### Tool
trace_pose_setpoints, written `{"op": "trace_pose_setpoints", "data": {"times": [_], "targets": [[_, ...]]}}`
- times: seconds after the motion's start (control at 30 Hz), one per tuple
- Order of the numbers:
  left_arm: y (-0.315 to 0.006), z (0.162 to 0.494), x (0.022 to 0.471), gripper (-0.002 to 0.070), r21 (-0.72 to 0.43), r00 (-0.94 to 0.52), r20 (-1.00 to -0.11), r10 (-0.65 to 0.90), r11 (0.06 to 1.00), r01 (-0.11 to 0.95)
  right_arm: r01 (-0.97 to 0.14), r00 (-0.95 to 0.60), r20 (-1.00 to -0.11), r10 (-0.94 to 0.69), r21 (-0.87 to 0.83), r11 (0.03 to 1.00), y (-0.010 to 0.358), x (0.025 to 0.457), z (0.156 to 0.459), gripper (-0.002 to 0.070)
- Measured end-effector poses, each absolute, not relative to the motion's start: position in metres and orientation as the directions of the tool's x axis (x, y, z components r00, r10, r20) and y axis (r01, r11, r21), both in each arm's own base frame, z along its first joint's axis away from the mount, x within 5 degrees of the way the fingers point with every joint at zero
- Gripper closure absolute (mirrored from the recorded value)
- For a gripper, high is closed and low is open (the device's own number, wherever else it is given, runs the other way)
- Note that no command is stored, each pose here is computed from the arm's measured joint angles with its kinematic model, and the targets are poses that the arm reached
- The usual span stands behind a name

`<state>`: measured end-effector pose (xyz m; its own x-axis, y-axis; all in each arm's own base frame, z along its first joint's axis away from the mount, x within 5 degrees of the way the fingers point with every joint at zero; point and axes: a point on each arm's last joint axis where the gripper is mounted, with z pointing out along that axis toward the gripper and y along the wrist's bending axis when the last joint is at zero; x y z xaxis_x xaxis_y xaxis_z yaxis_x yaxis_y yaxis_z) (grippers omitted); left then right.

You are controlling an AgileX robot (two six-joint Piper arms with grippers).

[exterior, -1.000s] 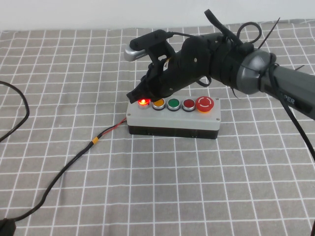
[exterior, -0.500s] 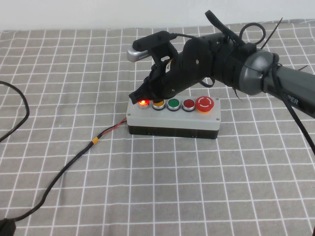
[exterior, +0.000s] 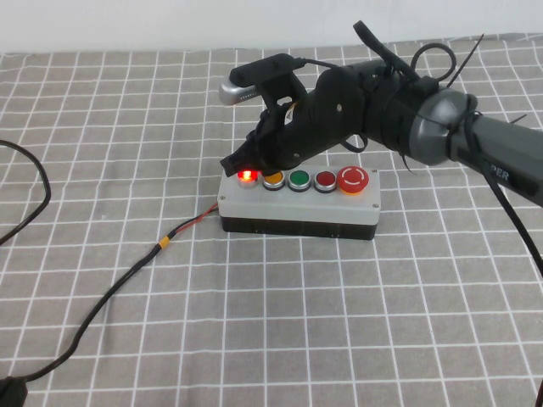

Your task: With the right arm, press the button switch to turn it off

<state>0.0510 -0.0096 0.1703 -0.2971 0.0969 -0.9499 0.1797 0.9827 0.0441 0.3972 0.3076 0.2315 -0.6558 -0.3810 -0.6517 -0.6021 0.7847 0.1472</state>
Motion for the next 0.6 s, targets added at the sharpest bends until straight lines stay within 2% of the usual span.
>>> {"op": "trace_pose_setpoints", "data": {"times": [0.13, 0.27, 0.37, 0.5, 0.6], "targets": [[-0.010, 0.170, 0.051, 0.0678, 0.044, -0.297, -0.950, 0.097, 0.983, 0.180, -0.602, -0.646, -0.668, -0.370, 0.147, 0.785, 0.307, 0.397, 0.237, 0.0692], [-0.010, 0.170, 0.051, 0.0678, 0.044, -0.297, -0.950, 0.097, 0.983, 0.180, -0.610, -0.618, -0.696, -0.365, 0.132, 0.781, 0.301, 0.390, 0.260, 0.0692], [-0.010, 0.170, 0.051, 0.0678, 0.044, -0.297, -0.950, 0.097, 0.983, 0.180, -0.623, -0.556, -0.752, -0.355, 0.094, 0.776, 0.291, 0.380, 0.300, 0.0692], [-0.010, 0.170, 0.051, 0.0678, 0.044, -0.297, -0.950, 0.097, 0.983, 0.180, -0.634, -0.426, -0.840, -0.335, 0.013, 0.773, 0.266, 0.353, 0.374, 0.0692], [-0.010, 0.170, 0.051, 0.0678, 0.044, -0.297, -0.950, 0.097, 0.983, 0.180, -0.630, -0.376, -0.854, -0.360, -0.050, 0.775, 0.245, 0.330, 0.411, 0.0692]]}}
